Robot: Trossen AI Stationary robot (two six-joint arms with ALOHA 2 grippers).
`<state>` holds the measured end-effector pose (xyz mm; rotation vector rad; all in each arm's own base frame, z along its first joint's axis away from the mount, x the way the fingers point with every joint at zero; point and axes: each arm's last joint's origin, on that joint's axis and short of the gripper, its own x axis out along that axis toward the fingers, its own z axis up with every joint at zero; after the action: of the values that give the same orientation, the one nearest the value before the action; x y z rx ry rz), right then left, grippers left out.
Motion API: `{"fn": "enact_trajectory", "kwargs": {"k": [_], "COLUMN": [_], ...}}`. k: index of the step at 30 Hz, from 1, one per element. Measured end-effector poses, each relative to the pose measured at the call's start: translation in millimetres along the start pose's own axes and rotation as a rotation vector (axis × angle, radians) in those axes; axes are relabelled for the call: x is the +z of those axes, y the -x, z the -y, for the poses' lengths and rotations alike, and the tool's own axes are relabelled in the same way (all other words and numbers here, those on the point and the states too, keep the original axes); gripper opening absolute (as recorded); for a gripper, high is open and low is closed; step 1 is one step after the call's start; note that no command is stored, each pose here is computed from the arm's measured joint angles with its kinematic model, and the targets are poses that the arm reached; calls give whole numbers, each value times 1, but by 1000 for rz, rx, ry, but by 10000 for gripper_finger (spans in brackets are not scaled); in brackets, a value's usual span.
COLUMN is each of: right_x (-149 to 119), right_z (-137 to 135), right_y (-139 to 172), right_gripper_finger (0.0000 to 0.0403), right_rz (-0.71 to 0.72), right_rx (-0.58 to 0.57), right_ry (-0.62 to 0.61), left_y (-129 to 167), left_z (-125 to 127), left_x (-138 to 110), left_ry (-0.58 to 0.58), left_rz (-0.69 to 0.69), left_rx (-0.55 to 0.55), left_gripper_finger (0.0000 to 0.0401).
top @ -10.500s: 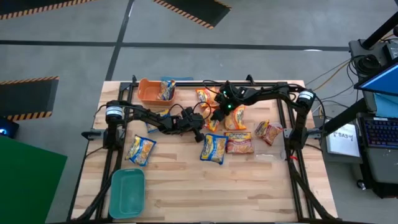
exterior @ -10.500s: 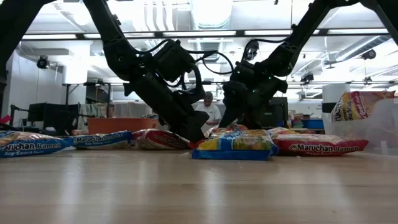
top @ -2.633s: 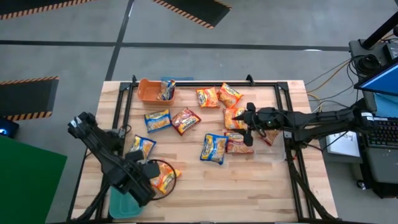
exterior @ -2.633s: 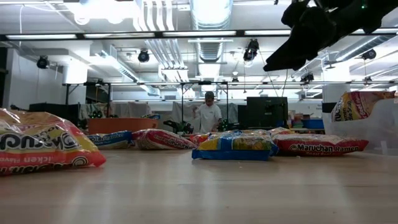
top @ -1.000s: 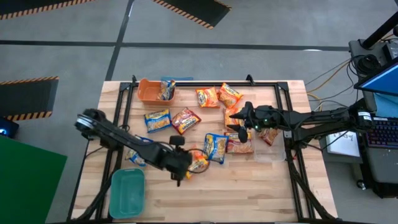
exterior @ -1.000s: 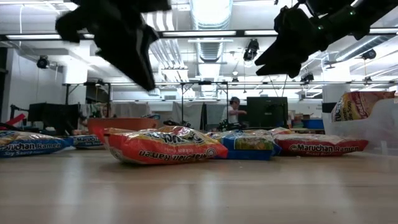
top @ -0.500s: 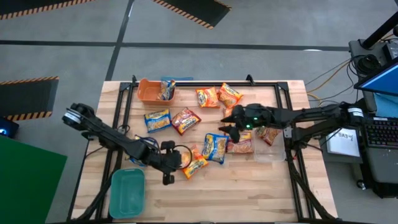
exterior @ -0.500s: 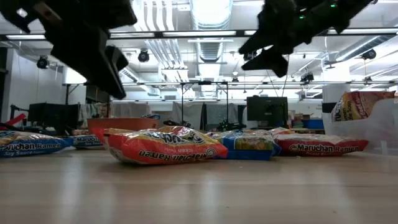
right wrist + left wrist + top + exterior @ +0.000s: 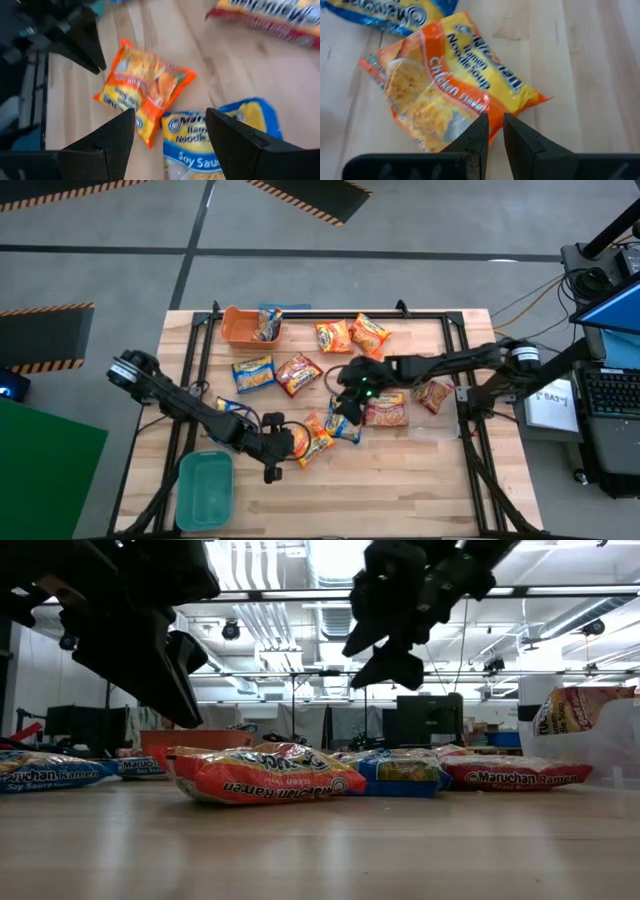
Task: Sort Maruchan noodles
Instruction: Put the orange noodle pack into the green bin
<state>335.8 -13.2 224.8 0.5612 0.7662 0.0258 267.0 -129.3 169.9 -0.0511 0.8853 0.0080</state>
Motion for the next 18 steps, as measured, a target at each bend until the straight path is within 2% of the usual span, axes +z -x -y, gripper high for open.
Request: {"fn": "enact_trajectory", "kwargs": {"k": [10, 18], "right_x": [5, 5], "right_z": [-12, -11], "right_y": [-45, -61], "right_gripper_finger": [231, 237], "right_rz": [-101, -120], "right_rx": [-8, -19], "right_ry": [10, -13], "left_y": [-21, -32], "left_z": [7, 7], "left_x": [-10, -17], "left_ry": [6, 34], "left_rz": [-18, -51], "left_rx": [25, 49], "left_gripper_finger": [40, 40]}}
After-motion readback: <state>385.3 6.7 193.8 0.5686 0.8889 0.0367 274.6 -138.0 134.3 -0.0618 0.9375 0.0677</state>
